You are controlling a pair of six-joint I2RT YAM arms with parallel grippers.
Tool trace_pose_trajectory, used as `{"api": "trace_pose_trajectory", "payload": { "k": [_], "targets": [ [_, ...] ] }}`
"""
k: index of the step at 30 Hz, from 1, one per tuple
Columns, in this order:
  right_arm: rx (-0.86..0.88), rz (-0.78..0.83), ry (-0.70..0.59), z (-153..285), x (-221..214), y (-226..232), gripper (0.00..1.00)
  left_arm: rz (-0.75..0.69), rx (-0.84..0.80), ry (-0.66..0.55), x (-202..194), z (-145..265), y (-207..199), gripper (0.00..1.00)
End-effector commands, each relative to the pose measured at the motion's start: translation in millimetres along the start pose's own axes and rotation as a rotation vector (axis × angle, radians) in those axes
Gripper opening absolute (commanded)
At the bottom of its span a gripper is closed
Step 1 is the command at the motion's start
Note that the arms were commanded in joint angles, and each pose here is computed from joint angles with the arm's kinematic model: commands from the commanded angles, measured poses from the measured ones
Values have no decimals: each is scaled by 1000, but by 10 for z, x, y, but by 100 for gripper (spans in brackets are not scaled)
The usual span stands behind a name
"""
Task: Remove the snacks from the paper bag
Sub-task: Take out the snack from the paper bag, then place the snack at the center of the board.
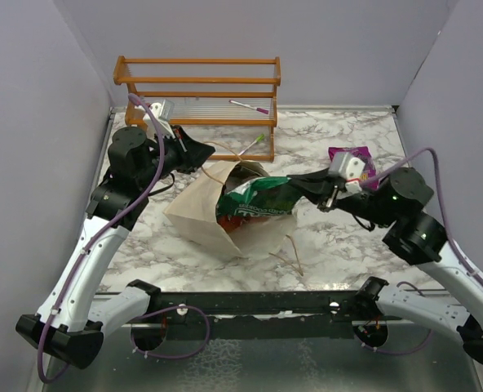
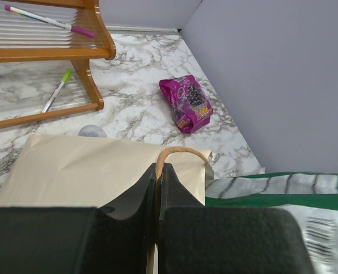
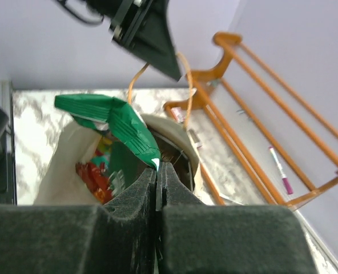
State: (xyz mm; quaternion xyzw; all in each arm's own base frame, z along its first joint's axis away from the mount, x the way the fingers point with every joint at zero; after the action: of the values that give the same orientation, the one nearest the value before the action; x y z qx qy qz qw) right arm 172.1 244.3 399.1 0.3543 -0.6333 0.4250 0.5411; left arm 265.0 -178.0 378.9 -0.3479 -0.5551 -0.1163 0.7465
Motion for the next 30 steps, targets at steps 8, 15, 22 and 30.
{"api": "trace_pose_trajectory", "payload": {
  "k": [8, 15, 22, 30],
  "targets": [
    [-297, 1, -377, 936, 1200, -202, 2, -47, 41, -46, 164, 81, 30, 0],
    [-752, -50, -419, 1573, 1128, -703, 1, -57, 50, -51, 181, 103, 39, 0],
    [-1206, -219, -308, 1926, 640, -1104, 2, -62, 51, -47, 199, 119, 31, 0],
    [-1345, -200, -90, 1574, -130, -1262, 2, -60, 53, -52, 210, 150, 20, 0]
  ]
}}
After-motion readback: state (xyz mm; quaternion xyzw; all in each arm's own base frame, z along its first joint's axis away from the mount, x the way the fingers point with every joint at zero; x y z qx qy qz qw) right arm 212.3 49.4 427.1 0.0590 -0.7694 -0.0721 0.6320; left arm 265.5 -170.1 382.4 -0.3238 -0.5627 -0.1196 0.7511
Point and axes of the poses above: each gripper's point midway between its finger pads, its own z axis back along the fingers, its own y axis along the line the jaws close on, x = y × z, the point moved 2 cm from there along z, back along the fingers, and after that the axes turned 10 degrees about -z, right-handed, at the moved point
